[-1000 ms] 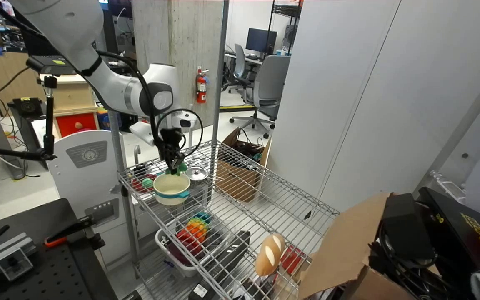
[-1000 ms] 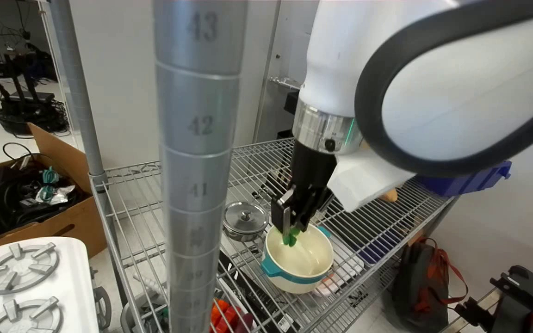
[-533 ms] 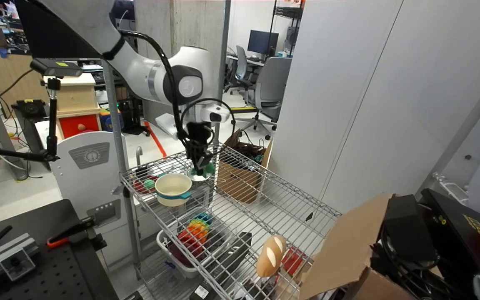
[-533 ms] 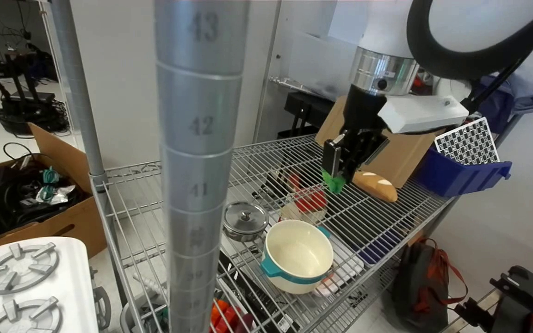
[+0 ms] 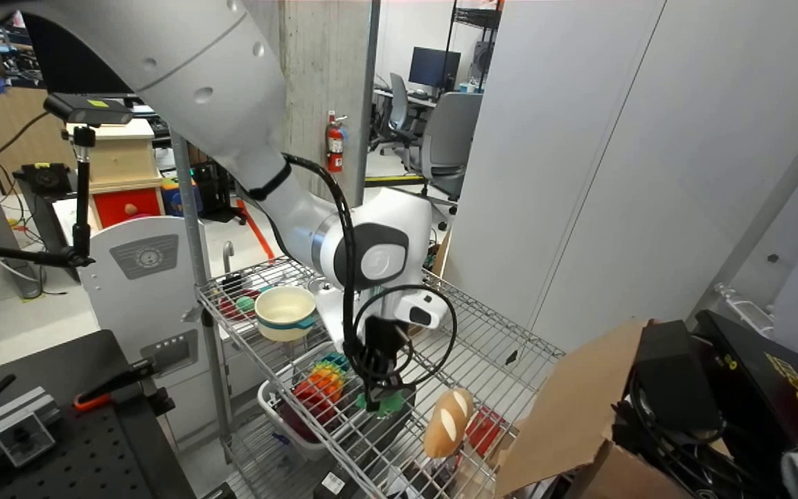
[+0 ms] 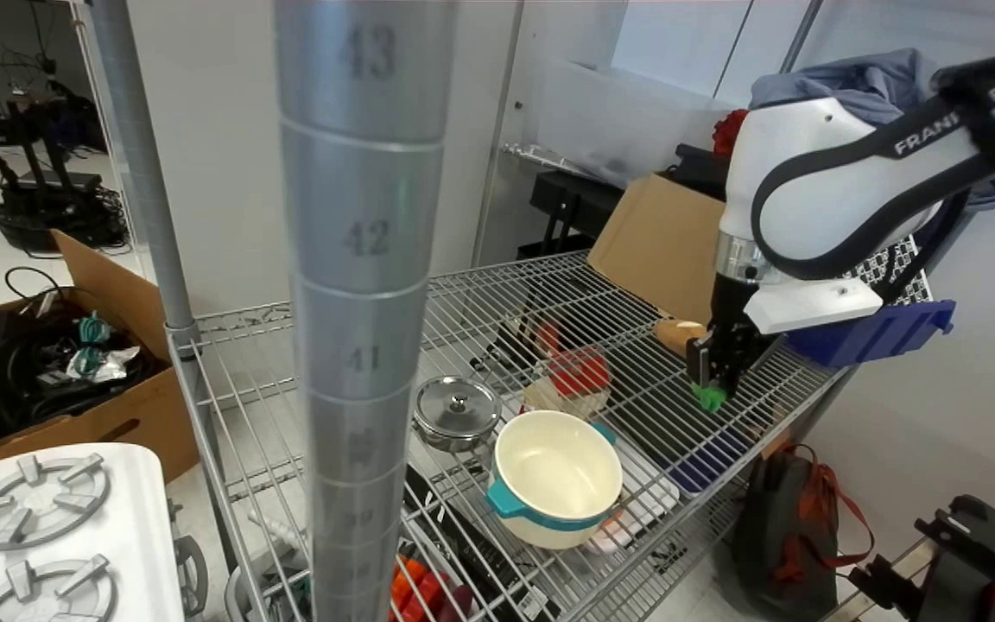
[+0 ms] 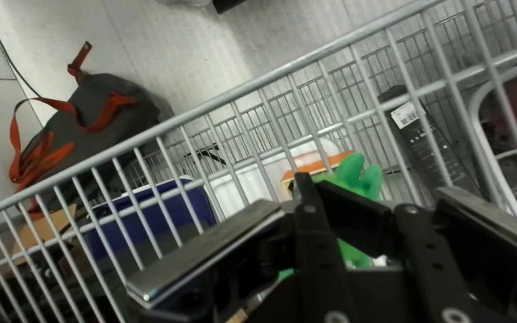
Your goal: Put the green object on the rack
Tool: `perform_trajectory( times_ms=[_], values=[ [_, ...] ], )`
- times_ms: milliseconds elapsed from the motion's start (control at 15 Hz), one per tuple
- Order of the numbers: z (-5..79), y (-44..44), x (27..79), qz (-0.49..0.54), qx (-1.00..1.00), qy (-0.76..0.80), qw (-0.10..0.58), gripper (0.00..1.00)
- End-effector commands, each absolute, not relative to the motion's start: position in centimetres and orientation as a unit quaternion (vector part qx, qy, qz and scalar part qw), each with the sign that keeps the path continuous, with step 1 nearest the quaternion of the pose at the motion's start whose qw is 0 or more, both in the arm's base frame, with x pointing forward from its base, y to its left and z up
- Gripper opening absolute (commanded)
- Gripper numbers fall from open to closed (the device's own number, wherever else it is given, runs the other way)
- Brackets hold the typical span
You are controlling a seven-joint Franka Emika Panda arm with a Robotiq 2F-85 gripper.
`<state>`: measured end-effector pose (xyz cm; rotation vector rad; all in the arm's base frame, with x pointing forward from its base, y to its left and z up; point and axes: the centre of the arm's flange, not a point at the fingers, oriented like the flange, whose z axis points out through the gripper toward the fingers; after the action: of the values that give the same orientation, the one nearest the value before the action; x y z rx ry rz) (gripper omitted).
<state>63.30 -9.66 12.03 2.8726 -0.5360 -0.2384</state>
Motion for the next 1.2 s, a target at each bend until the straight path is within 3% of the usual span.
perform_trajectory(
  times_ms=[0,67,133,333,800,867,1133],
  values=[
    [7.9,-9.8,65.3,-0.1,0.971,-0.184,0.114,0.01],
    [7.0,-9.6,65.4,-0.103,0.971,-0.182,0.115,0.01],
    [6.5,-9.4,65.3,-0.106,0.971,-0.18,0.114,0.29],
    [8.4,-8.4,64.8,-0.106,0.973,-0.172,0.114,0.44],
    [18.3,-4.4,61.3,-0.126,0.982,-0.12,0.074,0.95],
    [19.3,-3.9,61.0,-0.132,0.983,-0.111,0.066,1.0],
    [19.4,-3.1,62.0,-0.137,0.983,-0.105,0.07,1.0]
  ],
)
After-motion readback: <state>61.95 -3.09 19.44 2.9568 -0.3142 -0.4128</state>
